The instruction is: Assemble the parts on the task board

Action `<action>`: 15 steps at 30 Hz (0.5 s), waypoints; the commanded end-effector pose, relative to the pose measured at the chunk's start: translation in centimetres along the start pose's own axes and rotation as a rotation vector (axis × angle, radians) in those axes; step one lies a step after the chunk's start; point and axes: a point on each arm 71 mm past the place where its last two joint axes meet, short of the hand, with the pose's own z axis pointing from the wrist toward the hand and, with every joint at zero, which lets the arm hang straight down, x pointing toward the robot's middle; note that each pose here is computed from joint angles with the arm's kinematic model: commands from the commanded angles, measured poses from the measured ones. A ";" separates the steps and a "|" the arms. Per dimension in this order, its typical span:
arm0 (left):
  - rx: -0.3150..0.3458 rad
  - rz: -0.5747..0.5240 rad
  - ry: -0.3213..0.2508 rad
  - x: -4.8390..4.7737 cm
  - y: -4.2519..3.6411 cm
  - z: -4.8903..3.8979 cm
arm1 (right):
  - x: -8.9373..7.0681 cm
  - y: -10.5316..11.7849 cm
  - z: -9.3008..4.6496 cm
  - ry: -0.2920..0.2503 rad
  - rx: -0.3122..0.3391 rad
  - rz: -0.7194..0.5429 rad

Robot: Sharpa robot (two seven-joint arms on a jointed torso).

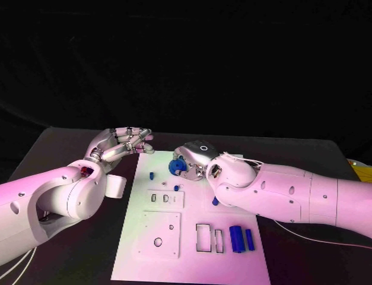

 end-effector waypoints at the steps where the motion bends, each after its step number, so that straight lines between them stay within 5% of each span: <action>1: 0.006 -0.005 0.020 0.23 -0.11 0.03 | 0.2 -0.1 0.0 0.028 -0.004 0.006; 15: 0.004 -0.003 0.015 0.11 -0.10 0.00 | 0.3 -0.8 -0.5 0.057 0.008 0.033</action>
